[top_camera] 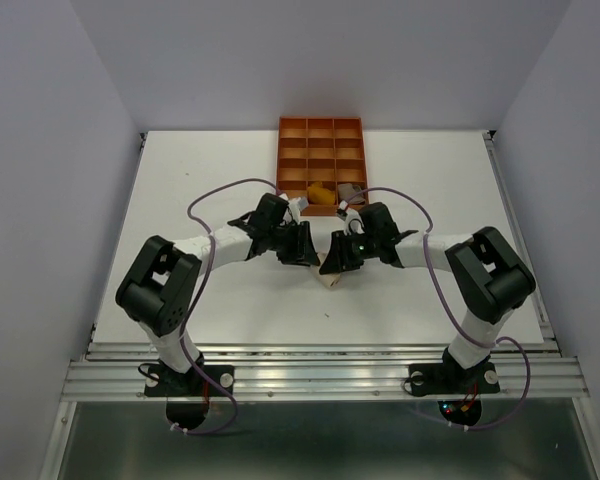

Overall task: Roll the socks
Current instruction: Roll the sock at the center of the board.

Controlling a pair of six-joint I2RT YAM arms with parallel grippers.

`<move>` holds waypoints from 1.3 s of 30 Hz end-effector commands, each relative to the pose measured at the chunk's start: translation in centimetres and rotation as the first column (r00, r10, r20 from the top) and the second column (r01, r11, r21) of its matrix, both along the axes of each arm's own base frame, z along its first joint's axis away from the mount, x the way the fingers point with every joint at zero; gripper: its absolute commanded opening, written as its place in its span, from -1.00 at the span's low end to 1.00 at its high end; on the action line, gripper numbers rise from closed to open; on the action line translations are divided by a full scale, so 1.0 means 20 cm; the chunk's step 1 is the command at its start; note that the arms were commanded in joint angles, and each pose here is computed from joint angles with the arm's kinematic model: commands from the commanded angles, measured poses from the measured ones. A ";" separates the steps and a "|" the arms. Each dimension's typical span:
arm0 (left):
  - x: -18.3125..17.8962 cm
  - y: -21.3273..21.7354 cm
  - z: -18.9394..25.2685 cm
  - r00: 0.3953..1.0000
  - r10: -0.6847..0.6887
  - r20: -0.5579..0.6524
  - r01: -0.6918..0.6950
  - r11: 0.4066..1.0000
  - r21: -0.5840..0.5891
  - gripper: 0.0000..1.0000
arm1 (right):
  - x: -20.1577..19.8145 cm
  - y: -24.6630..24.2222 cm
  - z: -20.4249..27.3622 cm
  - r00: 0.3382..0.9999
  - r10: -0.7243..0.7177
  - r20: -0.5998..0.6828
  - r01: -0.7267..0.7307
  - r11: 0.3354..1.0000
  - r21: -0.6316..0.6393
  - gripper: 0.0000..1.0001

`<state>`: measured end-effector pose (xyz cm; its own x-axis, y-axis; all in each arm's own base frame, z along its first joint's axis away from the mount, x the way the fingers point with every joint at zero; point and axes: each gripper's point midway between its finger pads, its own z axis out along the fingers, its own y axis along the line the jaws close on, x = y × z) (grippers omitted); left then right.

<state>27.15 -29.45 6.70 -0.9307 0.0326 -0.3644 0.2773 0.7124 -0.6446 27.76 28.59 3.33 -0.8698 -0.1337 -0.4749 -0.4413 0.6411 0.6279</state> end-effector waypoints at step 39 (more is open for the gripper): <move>0.13 -0.04 0.00 0.996 0.017 0.087 -0.027 0.992 0.122 0.60 | -0.18 -0.18 -0.28 0.994 0.063 -0.094 -0.078 0.982 -0.172 -0.99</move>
<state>28.70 -29.05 5.19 -0.9149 0.0587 -0.3994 0.2736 0.8177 -0.5065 27.55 28.53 3.23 -0.8342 -0.1924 -0.5168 -0.5171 0.5983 0.6121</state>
